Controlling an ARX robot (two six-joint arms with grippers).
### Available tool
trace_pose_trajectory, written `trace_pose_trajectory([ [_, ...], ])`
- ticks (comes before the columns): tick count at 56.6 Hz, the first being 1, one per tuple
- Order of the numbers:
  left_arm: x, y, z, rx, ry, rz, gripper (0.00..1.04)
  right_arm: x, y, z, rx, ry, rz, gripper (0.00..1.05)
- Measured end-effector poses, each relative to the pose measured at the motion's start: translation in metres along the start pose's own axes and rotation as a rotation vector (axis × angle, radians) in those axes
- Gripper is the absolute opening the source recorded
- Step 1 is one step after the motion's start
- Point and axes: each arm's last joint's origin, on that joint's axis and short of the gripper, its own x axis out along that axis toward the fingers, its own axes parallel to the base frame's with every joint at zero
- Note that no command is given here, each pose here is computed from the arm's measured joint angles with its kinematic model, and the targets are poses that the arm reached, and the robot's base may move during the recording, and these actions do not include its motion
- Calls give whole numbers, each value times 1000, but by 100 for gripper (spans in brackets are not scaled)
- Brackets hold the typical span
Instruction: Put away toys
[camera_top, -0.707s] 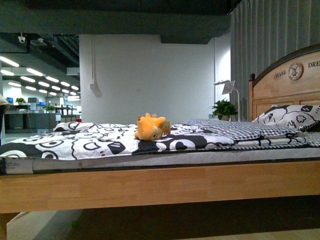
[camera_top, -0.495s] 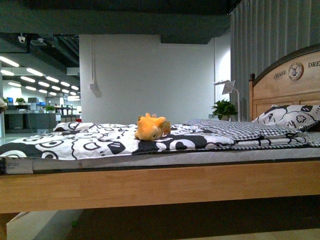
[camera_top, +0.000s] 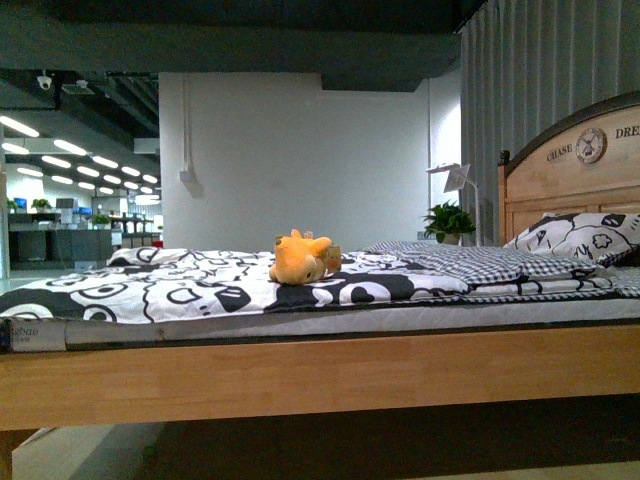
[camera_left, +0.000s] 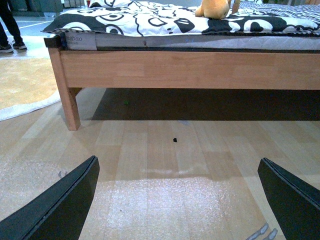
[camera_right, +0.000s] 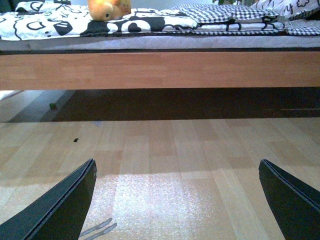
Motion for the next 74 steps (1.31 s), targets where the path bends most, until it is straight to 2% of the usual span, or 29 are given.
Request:
trace_pose_trajectory([
  [74, 0, 0, 0, 0, 0, 0, 98, 0, 0, 0, 0, 0, 0, 98],
])
